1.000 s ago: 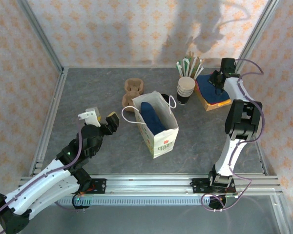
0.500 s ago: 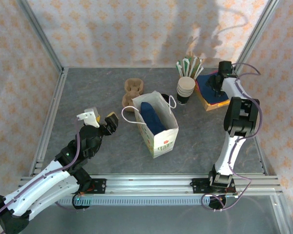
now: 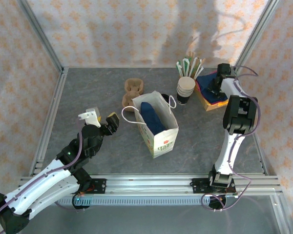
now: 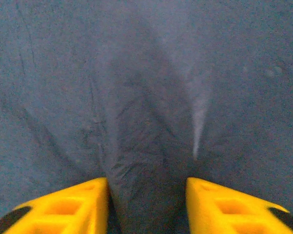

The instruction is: Pack the takeout coffee

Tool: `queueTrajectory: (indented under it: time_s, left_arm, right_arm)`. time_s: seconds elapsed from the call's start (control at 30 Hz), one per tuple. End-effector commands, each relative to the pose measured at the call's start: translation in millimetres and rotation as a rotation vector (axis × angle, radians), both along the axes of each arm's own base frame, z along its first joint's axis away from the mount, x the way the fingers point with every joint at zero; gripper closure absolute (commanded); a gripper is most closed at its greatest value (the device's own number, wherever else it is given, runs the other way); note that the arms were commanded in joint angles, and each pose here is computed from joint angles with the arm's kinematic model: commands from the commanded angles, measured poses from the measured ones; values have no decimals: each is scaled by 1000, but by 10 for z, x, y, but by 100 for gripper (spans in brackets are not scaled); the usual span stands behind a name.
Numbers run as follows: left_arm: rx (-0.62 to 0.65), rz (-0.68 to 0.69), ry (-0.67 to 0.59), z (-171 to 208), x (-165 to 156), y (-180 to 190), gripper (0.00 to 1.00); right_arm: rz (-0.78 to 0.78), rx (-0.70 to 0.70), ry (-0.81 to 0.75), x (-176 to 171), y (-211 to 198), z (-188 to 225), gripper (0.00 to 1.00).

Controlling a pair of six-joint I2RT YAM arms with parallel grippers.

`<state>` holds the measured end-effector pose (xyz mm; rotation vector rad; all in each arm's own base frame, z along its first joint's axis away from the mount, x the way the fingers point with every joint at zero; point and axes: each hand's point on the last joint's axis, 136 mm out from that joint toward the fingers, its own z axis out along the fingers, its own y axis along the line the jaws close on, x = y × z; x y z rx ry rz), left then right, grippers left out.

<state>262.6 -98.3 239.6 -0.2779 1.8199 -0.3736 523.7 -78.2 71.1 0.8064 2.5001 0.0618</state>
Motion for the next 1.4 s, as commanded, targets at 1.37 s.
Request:
queueTrajectory:
  time_s: [1.37]
  left_arm:
    - [-29,13,-30,128,-35,64,19]
  right_arm:
    - [352,458,-729,-1412,1210,3352,100]
